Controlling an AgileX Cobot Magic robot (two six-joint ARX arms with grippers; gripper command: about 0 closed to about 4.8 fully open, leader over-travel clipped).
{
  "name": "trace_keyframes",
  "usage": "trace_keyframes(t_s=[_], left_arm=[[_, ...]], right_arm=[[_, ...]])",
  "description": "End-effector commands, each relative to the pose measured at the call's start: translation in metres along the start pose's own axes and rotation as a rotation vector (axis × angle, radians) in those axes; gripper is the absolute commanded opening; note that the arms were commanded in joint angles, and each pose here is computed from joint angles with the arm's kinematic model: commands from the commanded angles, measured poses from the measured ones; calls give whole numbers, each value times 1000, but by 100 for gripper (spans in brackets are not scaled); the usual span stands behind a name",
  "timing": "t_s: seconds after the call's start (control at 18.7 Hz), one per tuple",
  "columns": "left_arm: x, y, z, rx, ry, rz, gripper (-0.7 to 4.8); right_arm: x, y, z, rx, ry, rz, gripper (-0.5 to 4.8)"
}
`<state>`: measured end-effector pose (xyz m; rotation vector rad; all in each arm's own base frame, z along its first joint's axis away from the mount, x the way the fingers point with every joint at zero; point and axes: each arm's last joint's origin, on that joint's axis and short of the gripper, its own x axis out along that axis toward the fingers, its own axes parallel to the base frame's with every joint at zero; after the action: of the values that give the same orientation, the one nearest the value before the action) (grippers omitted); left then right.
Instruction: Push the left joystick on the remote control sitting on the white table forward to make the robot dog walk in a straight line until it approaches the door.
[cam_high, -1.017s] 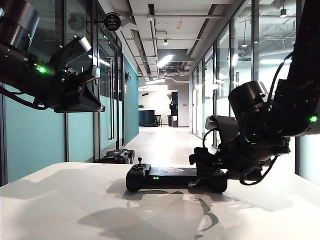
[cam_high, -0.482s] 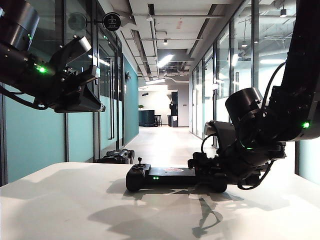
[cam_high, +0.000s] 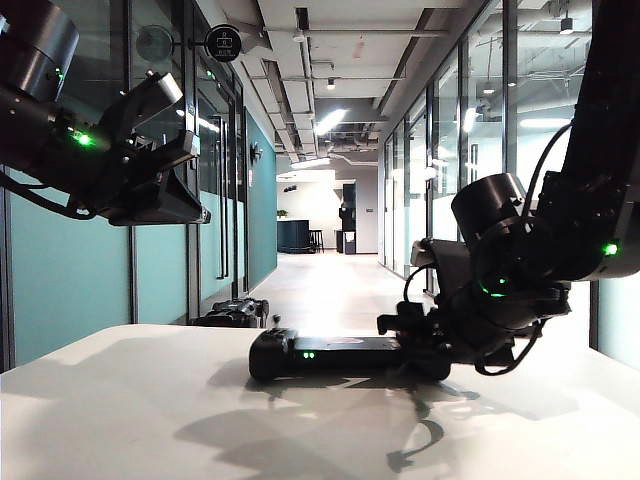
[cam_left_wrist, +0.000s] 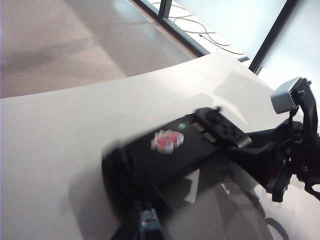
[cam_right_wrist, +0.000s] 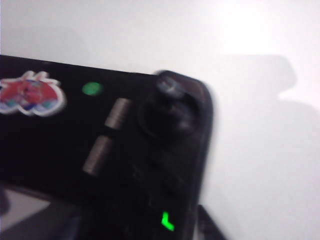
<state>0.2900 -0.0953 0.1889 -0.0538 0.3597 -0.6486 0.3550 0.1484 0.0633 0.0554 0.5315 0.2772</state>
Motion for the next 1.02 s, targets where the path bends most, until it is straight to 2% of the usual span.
trace_keyframes(t_s=[0.05,0.37,0.7,0.86,1.02], left_arm=[[0,-1,4,9,-19,-9,-6],[3,1,1,4,-6,-8,-6],[18,7,-14,-17,54,-21,-6],[37,12,-12,-23,67,-91,-6],[56,20,-14,-30,83,-97,-6]], right_arm=[[0,3,4,1,-18,27,198],[-1,4,4,2,-32,-38,197],[-3,17,2,12,-66,-110,197],[-3,17,3,16,-80,-151,197],[-3,17,3,30,-85,-162,197]])
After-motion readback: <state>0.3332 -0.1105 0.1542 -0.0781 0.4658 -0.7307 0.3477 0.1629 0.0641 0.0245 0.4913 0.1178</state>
